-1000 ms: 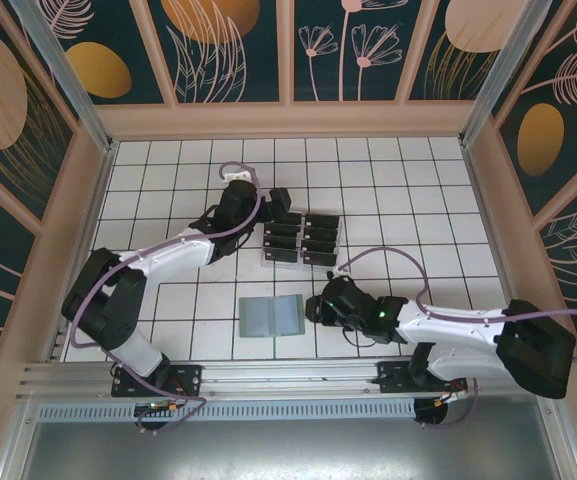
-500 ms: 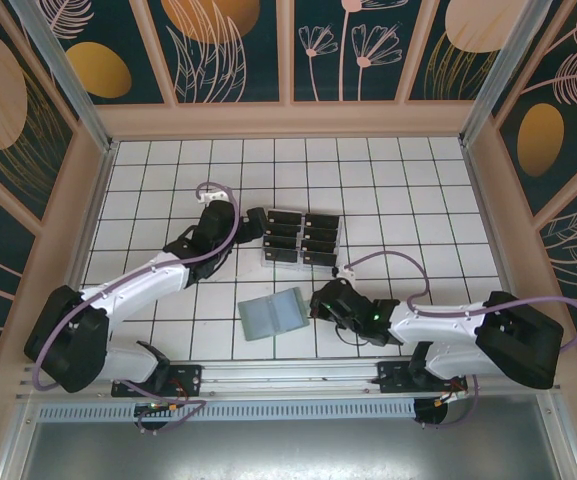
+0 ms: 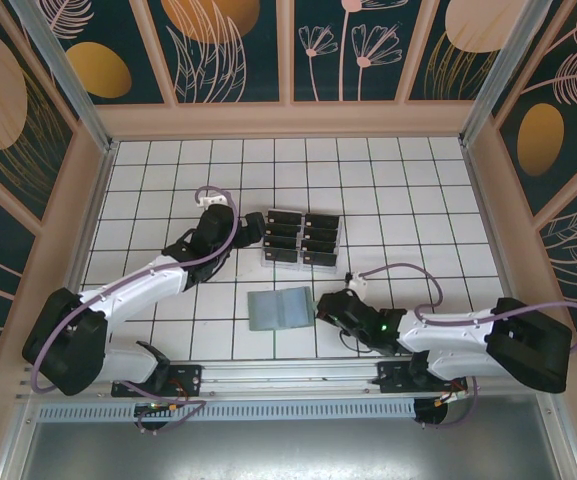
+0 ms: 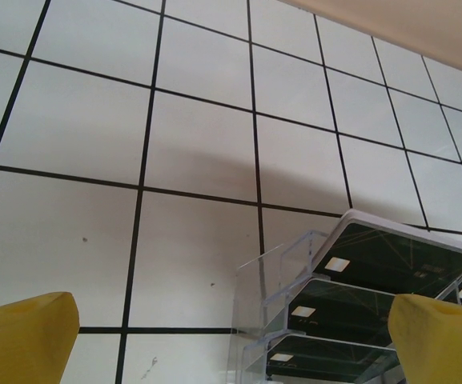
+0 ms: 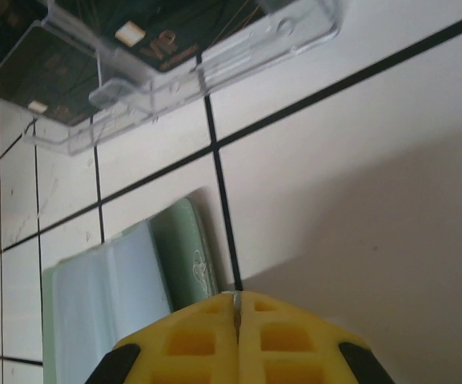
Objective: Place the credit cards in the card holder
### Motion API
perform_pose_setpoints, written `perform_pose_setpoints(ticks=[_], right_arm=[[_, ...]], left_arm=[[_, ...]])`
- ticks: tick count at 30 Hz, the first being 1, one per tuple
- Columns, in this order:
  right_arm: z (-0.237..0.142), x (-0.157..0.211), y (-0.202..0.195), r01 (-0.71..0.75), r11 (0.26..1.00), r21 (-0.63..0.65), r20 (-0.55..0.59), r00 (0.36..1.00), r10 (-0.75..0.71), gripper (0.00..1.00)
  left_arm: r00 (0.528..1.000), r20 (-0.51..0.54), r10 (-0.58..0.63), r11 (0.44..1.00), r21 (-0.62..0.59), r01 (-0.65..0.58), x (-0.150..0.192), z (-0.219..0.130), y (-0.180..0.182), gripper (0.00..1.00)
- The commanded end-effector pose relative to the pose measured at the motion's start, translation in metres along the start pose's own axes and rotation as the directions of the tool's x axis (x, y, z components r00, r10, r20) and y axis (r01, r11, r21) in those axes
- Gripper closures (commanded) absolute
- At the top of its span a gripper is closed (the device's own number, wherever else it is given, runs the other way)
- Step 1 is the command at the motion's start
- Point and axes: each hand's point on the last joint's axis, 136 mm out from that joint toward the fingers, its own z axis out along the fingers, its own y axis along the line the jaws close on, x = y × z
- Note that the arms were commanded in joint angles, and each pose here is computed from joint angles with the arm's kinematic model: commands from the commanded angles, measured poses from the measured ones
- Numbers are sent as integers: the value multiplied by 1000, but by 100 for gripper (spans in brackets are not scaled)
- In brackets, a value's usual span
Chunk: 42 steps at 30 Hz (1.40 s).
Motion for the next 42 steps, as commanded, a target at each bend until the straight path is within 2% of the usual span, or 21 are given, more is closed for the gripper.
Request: perform_pose_setpoints(ticks=[1, 2, 3, 4, 6, 10, 14, 17, 20, 24, 30, 37, 42], right_arm=[[1, 3, 22, -16, 999, -47, 12, 1000, 16, 100], [2, 6, 26, -10, 998, -55, 1, 1000, 10, 100], [3, 9, 29, 5, 998, -60, -13, 1000, -5, 90], [3, 12, 31, 24, 998, -59, -26, 999, -26, 75], [-3, 11, 37, 73, 996, -49, -30, 997, -74, 60], [-27, -8, 56, 180, 982, -61, 2, 984, -180, 53], [-46, -44, 76, 355, 932, -72, 23, 935, -355, 51], [-47, -76, 94, 488, 866, -107, 12, 872, -490, 50], [-38, -95, 109, 635, 766, -100, -13, 769, -639, 51], [-8, -93, 119, 779, 621, -92, -108, 612, -783, 53], [30, -91, 123, 877, 477, -57, -185, 460, -868, 59], [61, -75, 124, 932, 360, -49, -261, 336, -905, 64], [79, -72, 116, 955, 296, -12, -312, 278, -909, 66]], left_arm=[[1000, 4, 18, 1000, -6, -18, 2, -5, 5, 1], [1000, 1, 18, 1000, -8, -18, 2, -5, 6, 1], [1000, -4, 22, 1000, -9, -22, 4, -5, 7, 1], [1000, -5, 24, 1000, -13, -24, 5, -6, 8, 1], [1000, -9, 24, 1000, -17, -25, 6, -8, 10, 1], [999, -13, 30, 999, -28, -30, 8, -14, 15, 1], [1000, -24, 17, 999, -28, -17, 14, -23, 22, 1], [999, -40, 3, 999, -33, -4, 23, -28, 29, 1], [999, -52, -9, 999, -45, 7, 29, -33, 35, 1], [998, -53, -19, 997, -71, 15, 35, -40, 47, 1], [998, -30, -52, 991, -122, 48, 36, -49, 70, 1], [995, -9, -96, 988, -124, 94, 32, -54, 83, 1], [995, -8, -101, 987, -128, 99, 31, -54, 86, 1]])
